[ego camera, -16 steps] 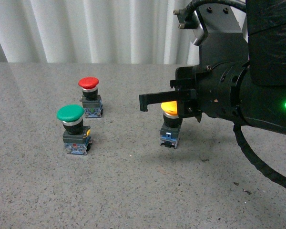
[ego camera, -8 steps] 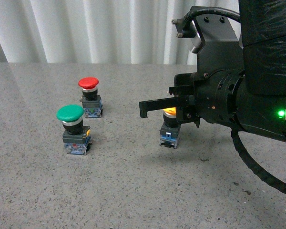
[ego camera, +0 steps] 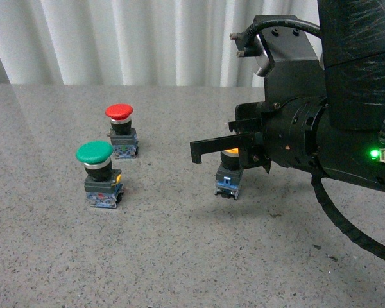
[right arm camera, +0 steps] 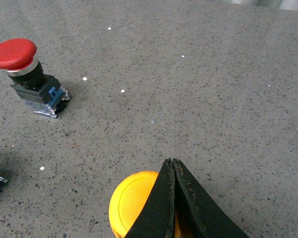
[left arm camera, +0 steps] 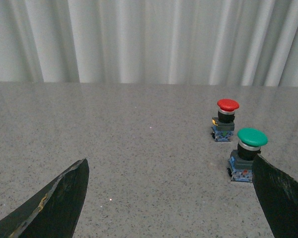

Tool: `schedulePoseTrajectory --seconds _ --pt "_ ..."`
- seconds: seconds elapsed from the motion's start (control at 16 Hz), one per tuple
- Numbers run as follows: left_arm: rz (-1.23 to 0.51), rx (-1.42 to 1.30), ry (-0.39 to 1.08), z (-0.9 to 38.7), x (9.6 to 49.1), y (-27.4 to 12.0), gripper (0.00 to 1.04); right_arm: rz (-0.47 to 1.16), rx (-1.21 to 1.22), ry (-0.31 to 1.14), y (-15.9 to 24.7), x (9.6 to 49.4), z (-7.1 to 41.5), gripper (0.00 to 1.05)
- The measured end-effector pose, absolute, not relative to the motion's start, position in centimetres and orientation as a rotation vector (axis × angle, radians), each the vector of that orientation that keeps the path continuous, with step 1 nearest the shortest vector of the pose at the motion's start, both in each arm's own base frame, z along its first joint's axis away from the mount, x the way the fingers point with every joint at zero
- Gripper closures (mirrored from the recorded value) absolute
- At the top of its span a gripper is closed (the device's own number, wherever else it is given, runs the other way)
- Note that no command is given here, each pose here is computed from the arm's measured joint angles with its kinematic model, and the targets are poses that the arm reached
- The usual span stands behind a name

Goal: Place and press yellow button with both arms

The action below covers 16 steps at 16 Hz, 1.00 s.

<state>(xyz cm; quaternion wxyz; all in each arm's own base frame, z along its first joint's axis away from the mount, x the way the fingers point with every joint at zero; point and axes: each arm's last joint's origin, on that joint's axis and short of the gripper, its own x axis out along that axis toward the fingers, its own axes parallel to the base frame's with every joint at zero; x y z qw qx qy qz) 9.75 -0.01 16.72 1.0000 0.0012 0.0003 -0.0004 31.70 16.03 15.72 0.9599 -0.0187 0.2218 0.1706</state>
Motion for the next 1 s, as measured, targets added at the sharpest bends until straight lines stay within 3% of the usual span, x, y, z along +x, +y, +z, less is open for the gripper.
schedulePoseTrajectory --seconds 0.31,0.5,0.81,1.0 --pt "-0.001 0.002 0.001 16.7 9.7 0.0 0.07 0.513 0.086 0.294 16.1 30.1 16.9 1.03" --pt "0.0 0.002 0.001 16.7 9.7 0.0 0.07 0.586 0.222 0.052 16.5 29.0 21.2 1.03" --pt "0.0 0.002 0.001 16.7 9.7 0.0 0.07 0.561 0.267 0.059 15.4 27.2 22.1 1.03" --pt "-0.001 0.002 0.001 16.7 9.7 0.0 0.07 0.509 0.277 0.007 12.7 25.1 23.9 1.03"
